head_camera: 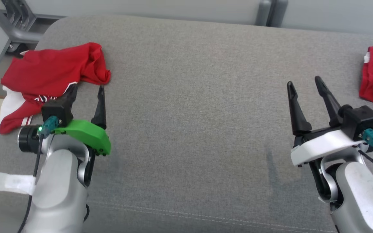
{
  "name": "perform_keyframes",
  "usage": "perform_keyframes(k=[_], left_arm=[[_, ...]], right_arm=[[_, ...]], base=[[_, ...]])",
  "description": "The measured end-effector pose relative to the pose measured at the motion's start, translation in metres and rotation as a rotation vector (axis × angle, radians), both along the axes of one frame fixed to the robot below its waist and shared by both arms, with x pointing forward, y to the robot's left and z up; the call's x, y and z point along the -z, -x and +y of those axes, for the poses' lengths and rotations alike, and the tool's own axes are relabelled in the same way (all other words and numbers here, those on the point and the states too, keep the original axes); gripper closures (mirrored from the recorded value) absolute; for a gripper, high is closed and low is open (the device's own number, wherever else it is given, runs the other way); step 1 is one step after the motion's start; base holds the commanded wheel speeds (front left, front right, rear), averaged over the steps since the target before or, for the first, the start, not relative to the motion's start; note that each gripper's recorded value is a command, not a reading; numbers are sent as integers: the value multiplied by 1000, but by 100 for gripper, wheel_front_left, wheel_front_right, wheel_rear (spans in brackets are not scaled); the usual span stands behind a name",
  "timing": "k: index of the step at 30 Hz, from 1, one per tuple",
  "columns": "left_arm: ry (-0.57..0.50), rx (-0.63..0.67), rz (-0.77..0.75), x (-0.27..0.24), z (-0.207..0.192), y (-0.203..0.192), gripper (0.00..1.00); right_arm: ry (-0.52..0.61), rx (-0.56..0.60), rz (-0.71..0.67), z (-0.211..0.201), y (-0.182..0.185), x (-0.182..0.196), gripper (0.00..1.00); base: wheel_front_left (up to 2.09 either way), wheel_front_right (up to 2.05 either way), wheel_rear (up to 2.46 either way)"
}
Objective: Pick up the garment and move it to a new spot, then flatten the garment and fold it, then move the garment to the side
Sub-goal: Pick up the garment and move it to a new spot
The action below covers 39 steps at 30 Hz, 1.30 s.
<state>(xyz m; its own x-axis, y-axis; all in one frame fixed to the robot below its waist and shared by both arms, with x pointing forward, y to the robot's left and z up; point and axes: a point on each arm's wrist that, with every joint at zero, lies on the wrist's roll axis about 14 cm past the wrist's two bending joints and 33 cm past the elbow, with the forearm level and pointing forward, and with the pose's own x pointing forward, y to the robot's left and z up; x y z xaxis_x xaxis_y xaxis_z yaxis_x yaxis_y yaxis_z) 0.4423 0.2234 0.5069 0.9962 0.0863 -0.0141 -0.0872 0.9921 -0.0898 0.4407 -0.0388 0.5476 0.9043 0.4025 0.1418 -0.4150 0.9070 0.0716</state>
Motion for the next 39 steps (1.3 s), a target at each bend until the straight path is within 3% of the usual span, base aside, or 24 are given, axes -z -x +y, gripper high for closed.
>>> perform_keyframes(k=[21,39], left_arm=[[68,161,-62,2,-87,60,0],[77,200,-107,-10,-112,86,0]], right_arm=[[-22,173,31,-52,70,9,0],[-19,251,21,-75,85,11,0]], base=[[0,0,0],[0,0,0]])
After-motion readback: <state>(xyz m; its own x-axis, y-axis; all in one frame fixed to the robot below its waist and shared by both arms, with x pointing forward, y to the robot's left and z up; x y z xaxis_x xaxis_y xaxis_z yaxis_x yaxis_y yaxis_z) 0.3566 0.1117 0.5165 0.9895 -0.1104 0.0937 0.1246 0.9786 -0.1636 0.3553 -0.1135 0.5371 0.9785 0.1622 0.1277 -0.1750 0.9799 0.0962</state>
